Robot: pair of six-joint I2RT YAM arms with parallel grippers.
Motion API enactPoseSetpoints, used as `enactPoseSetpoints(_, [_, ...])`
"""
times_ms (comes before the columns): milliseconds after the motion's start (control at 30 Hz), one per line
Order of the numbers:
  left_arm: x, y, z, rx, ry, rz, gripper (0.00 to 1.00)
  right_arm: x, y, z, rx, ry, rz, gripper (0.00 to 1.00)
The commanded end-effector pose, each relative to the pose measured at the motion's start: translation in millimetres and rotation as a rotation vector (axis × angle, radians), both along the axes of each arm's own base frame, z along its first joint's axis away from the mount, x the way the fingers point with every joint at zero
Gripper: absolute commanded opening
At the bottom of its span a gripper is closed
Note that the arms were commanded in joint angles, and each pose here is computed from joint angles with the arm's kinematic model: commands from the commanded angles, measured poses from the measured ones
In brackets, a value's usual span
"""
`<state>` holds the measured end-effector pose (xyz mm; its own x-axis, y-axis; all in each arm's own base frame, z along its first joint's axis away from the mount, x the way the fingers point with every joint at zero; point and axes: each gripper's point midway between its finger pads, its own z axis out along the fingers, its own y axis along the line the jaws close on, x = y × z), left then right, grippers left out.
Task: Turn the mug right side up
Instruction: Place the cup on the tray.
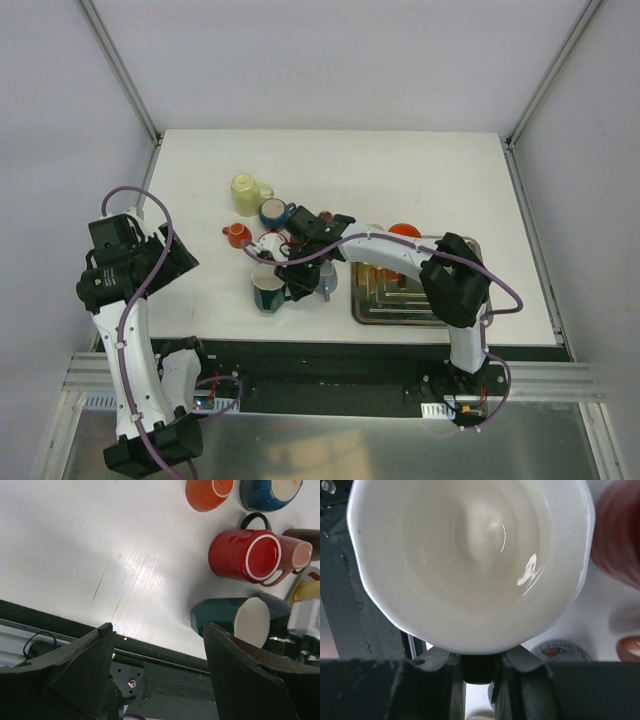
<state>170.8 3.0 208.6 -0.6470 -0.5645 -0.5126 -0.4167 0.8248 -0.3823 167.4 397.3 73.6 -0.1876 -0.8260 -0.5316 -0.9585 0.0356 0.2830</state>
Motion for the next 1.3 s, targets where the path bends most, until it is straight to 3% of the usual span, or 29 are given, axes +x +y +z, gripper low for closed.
enactPoseSetpoints(0, [25,8,21,0.015,-0.077,-0.015,0.72,25,13,119,0.296,-0.084,-0.042,0.0])
enactPoseSetpoints(167, [44,7,23,-0.009,-0.072,-0.066,0.7,51,-26,178,0.376,-0.198,-0.197,0.0])
enactPoseSetpoints(267, [55,0,15,-0.078,-0.042,-0.111,0.66,88,-73,193,0.368,-0.301,-0.453,0.0])
enactPoseSetpoints(467, [70,3,12,-0.109,-0.017,-0.117,0.65,152,-221,181,0.214,-0.363,-1.099,0.0])
enactPoseSetpoints(567, [74,6,12,-0.102,-0.006,-0.116,0.65,159,-296,165,0.102,-0.417,-1.375,0.0])
enactPoseSetpoints(667, [77,7,11,-0.108,0.001,-0.117,0.65,151,-339,144,0.002,-0.41,-1.511,0.0])
enactPoseSetpoints(967, [73,4,8,-0.114,0.003,-0.112,0.65,135,-364,81,-0.164,-0.221,-1.689,0.0])
enactPoseSetpoints(1267, [67,5,5,-0.099,0.0,-0.108,0.65,129,-347,42,-0.161,-0.069,-1.701,0.0])
